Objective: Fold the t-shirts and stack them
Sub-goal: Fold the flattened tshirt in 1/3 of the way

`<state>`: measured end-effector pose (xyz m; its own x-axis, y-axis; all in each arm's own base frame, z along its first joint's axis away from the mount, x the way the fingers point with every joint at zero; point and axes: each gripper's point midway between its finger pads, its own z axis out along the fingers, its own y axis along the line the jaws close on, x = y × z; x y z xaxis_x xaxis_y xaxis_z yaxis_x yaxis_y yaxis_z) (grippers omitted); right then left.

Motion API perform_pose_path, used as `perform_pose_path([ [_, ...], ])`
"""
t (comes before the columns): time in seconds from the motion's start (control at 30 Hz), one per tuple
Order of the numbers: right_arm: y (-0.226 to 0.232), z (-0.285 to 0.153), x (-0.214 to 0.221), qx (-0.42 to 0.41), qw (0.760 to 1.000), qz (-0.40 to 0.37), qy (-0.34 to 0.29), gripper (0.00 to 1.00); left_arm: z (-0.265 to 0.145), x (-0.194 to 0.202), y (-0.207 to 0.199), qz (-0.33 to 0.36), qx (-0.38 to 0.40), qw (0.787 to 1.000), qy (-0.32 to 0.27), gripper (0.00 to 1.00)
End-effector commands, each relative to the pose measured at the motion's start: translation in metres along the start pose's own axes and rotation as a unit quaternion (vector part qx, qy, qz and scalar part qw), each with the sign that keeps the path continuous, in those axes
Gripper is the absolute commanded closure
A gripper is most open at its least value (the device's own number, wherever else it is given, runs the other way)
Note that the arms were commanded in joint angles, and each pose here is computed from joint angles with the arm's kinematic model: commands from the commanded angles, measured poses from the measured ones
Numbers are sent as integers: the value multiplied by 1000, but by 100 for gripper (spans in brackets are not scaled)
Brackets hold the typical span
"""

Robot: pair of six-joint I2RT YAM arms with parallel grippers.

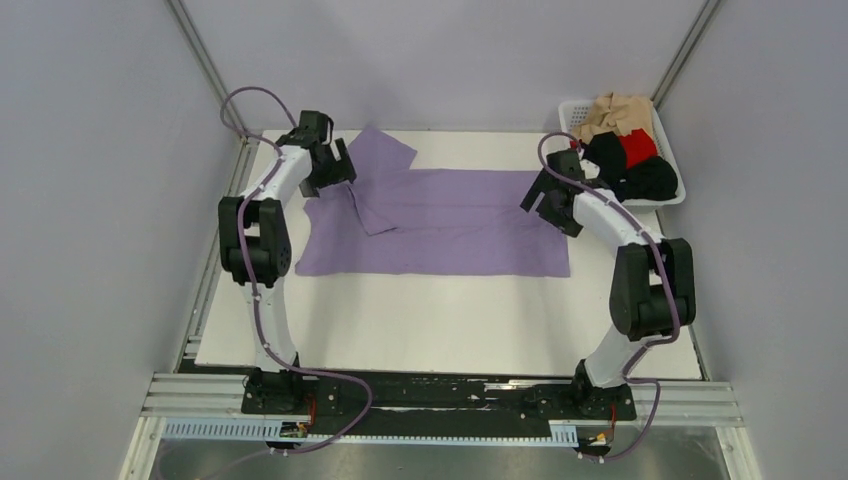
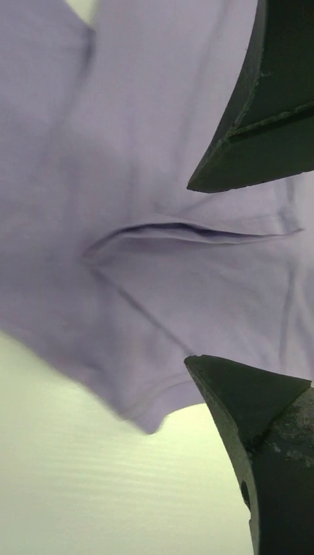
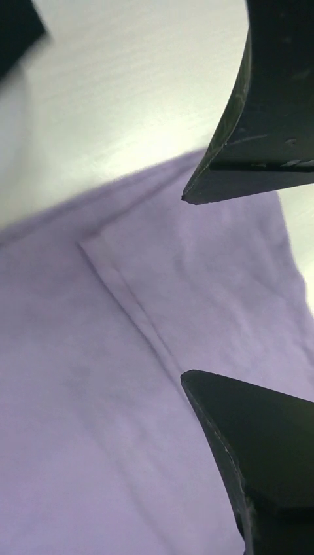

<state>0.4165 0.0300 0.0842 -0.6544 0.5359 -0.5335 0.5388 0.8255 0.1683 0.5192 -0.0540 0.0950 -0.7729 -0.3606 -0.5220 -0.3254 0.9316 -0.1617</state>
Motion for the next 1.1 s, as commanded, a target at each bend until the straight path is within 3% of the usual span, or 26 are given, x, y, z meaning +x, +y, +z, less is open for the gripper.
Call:
perform_pose_path([
  [0.0, 30, -38, 21, -72, 996, -45, -24, 0, -49, 38, -9, -28, 75, 997, 14, 0],
  [0.1, 47, -40, 46, -133, 989, -69, -9, 0, -63, 56, -14, -44, 126, 991, -2, 0],
  [0.13, 52, -38, 55, -152, 986, -75, 5, 0, -55, 80, -10, -55, 128, 990, 23, 0],
  [0.27, 64, -21, 79, -190, 977, -89, 46, 0, -39, 113, -4, -86, 140, 986, 37, 0],
  [0.67, -7, -11, 149, -107, 984, -72, 121, 0, -35, 184, 32, -96, 98, 986, 91, 0],
  [1.07, -93, -63, 217, -18, 980, -6, 200, 0, -106, 281, 71, -99, 64, 984, 132, 0],
])
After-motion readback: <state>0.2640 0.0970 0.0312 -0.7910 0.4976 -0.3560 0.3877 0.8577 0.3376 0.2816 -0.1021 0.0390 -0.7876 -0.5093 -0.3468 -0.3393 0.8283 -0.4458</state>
